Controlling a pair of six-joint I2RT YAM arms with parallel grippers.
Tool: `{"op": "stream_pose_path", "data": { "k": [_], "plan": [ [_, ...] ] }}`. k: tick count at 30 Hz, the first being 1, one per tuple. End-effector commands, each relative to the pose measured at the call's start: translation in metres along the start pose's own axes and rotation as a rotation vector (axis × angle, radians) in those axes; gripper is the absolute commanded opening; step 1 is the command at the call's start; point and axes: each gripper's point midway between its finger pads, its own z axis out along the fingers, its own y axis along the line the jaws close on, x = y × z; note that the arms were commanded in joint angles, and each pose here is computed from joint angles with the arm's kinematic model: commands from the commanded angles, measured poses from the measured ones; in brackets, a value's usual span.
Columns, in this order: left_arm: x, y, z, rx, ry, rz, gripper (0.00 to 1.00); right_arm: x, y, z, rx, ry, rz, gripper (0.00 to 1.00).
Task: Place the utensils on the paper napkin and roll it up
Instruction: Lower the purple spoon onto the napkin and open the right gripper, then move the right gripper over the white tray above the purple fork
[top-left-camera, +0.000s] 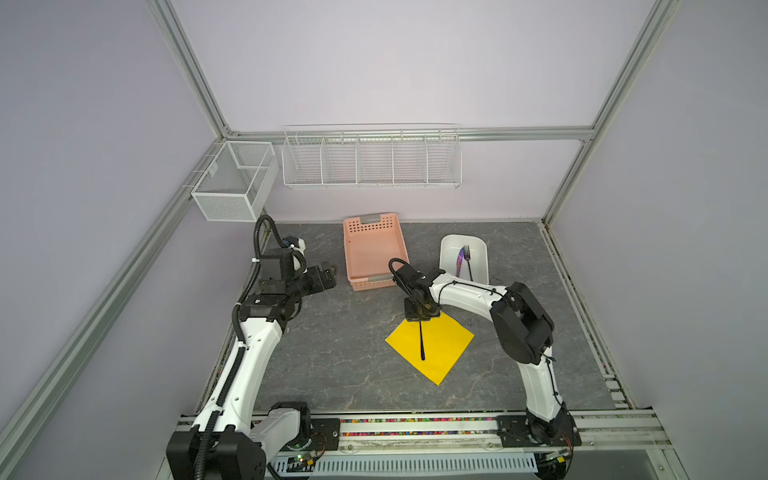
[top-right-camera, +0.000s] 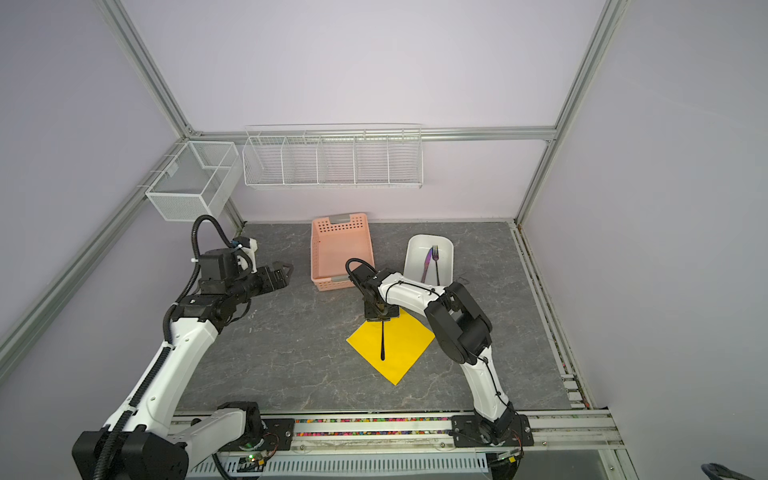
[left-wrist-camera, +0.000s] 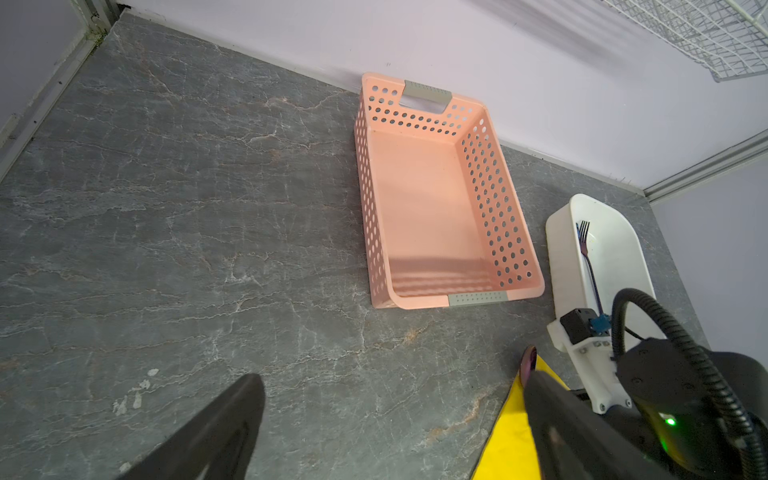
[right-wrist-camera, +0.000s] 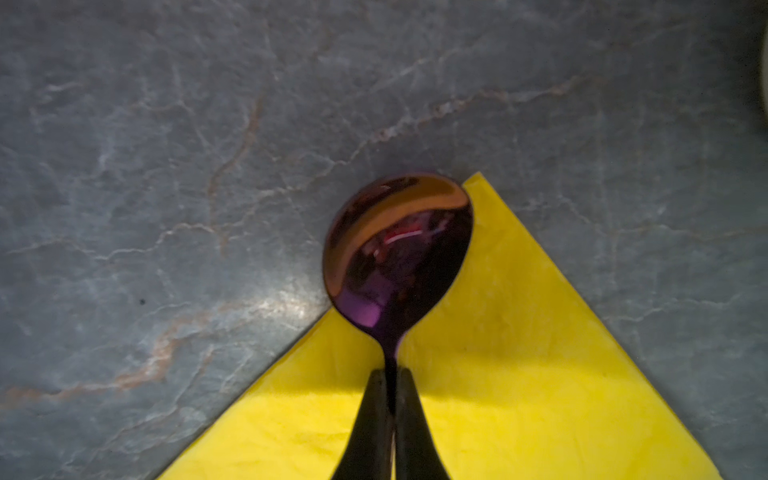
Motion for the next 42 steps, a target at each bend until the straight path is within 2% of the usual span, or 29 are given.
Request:
{"op": "stream_pose_path", "data": {
  "k": [1,5,8,12,21,25,30,37,42],
  "plan": [
    [0.004,0.005,0.001,-0.016,0.009,-0.006,0.97,0.004,-0.008,-0.006,0.017,0.007,0.032,0.06],
    [0.004,0.005,0.001,-0.020,0.007,-0.005,0.98,0.009,-0.010,0.002,0.025,0.028,0.050,0.08],
    [0.004,0.006,0.002,-0.019,0.010,-0.007,0.97,0.007,-0.009,-0.001,0.020,0.020,0.054,0.20],
    [0.005,0.005,0.002,-0.015,0.013,-0.007,0.97,-0.001,-0.009,-0.017,0.007,-0.009,0.059,0.27],
    [0.005,0.007,0.003,-0.028,0.017,-0.006,0.97,-0.031,-0.019,-0.074,-0.062,-0.098,0.050,0.29],
    [0.003,0.008,0.002,-0.034,0.007,-0.002,0.97,-0.056,-0.045,-0.097,-0.042,-0.139,0.055,0.29],
    [0.005,0.009,0.003,-0.038,0.015,-0.003,0.97,-0.085,-0.091,-0.104,-0.006,-0.138,0.088,0.29],
    [0.004,0.012,0.004,-0.057,0.015,0.005,0.97,-0.117,-0.148,-0.084,0.024,-0.098,0.154,0.28],
    [0.004,0.016,0.004,-0.076,0.014,0.011,0.97,-0.133,-0.172,-0.065,0.029,-0.070,0.163,0.28]
  ]
}}
